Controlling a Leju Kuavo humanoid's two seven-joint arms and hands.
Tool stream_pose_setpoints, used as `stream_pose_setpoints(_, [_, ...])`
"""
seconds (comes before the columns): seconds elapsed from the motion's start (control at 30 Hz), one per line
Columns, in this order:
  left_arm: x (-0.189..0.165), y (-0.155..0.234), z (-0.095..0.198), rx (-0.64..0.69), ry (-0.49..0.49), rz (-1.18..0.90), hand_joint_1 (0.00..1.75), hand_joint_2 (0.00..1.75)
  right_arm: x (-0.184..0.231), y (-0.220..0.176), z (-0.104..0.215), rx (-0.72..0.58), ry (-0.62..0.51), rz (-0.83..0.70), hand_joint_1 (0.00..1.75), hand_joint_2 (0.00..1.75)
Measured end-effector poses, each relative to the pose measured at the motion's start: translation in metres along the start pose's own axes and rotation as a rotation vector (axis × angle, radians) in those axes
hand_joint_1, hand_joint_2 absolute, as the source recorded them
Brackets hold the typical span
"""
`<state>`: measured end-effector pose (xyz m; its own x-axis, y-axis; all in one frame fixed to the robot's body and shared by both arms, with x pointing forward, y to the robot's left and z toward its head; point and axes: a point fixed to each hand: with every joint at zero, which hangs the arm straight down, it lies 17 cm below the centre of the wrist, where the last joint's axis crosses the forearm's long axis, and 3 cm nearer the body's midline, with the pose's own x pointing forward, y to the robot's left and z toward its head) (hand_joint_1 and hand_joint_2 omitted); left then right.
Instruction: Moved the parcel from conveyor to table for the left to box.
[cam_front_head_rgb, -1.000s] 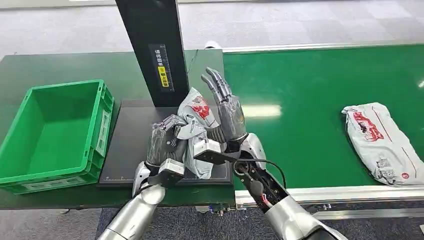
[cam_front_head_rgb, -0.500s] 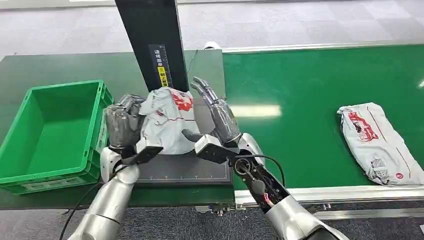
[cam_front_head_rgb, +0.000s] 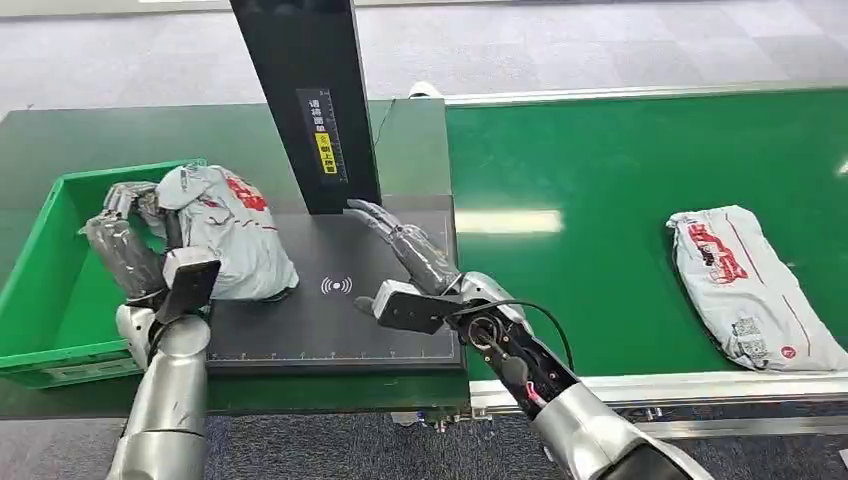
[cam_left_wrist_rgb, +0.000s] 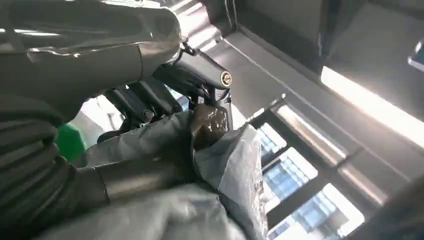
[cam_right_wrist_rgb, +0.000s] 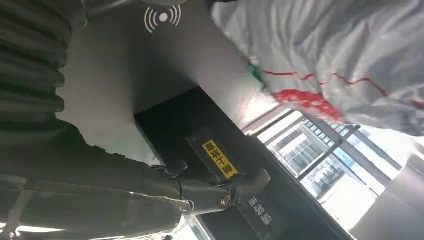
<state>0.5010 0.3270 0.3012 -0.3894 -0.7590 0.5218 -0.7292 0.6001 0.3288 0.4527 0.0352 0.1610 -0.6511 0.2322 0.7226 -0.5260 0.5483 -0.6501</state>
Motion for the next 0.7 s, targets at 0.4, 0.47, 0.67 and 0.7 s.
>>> stream_pose_setpoints(0.4, [0.067,0.083,-0.041,0.213,-0.212,-0.023,1.75,1.75,-0.01,0.024,0.004,0.111,0.037,0.025,0.0,1.75])
stream_pose_setpoints(0.47, [0.08,0.087,-0.046,0.217,-0.262,-0.055,1.75,1.75,-0.011,0.026,0.003,0.124,0.039,0.034,0.0,1.75])
stream_pose_setpoints(0.67, [0.101,0.092,-0.065,0.228,-0.361,-0.138,1.75,1.75,-0.016,0.03,0.005,0.149,0.049,0.051,0.0,1.75])
stream_pose_setpoints(0.7, [0.099,0.091,-0.067,0.225,-0.358,-0.139,1.75,1.75,-0.017,0.031,0.005,0.152,0.053,0.053,0.0,1.75])
